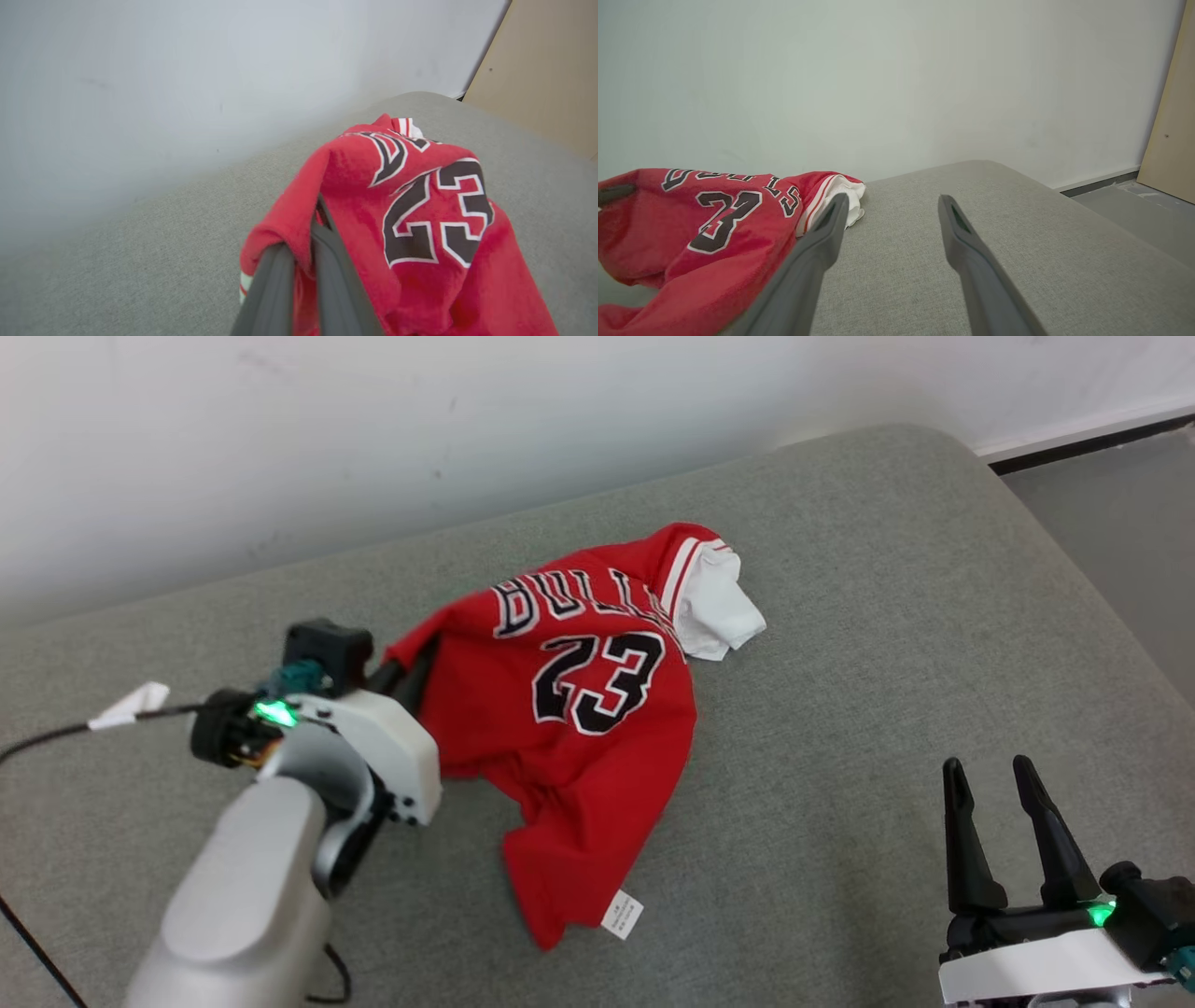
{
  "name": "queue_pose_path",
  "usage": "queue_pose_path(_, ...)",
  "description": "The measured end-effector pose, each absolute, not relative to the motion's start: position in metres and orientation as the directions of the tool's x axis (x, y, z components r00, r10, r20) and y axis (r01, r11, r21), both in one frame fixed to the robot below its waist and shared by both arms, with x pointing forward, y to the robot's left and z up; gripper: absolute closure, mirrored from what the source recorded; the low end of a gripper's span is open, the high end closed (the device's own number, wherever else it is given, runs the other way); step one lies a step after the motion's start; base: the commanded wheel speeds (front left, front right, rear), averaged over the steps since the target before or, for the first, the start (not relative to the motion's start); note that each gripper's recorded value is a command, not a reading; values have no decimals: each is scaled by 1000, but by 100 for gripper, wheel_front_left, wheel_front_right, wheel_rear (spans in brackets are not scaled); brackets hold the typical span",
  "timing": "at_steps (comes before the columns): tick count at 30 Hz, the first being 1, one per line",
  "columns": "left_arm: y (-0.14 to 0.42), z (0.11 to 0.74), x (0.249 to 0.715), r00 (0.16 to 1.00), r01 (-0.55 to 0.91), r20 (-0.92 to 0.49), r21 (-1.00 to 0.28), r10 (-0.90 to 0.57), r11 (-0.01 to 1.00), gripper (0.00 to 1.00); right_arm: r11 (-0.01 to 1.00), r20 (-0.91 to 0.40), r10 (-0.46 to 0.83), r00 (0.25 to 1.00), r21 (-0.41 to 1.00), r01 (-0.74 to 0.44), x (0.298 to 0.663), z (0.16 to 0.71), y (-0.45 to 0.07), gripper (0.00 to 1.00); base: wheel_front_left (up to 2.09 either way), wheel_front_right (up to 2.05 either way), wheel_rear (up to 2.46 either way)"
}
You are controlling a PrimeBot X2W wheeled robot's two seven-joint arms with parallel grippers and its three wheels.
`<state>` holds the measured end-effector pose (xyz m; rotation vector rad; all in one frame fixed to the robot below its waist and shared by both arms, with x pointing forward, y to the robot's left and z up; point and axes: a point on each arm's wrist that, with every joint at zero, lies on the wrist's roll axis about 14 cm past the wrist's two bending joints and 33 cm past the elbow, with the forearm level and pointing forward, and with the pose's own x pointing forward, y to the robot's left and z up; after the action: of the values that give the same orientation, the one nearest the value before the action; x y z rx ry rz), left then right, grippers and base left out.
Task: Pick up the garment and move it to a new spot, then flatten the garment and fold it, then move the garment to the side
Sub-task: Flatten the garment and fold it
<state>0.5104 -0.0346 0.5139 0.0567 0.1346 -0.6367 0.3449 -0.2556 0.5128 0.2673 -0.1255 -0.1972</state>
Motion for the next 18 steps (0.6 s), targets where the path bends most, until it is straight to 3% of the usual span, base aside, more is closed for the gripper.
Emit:
queue_pose_path(10,14,506,599,876,466,-171,54,-451,883,100,949,62,-208,976,254,186,359,503,-258,0,0,0,0)
queue_pose_path(16,26,490,627,902,408,-172,42,-396,912,100,951,31,-204,978,244,191,364,494,-258,0,0,0,0)
queue_pose_path(17,28,485,628,904,399,-179,33,-388,916,78,951,29,-200,979,245,187,365,493,-256,0,0,0,0)
queue_pose_path(18,29,480,628,905,393,-186,19,-383,919,42,952,26,-194,981,245,182,366,492,-254,0,0,0,0)
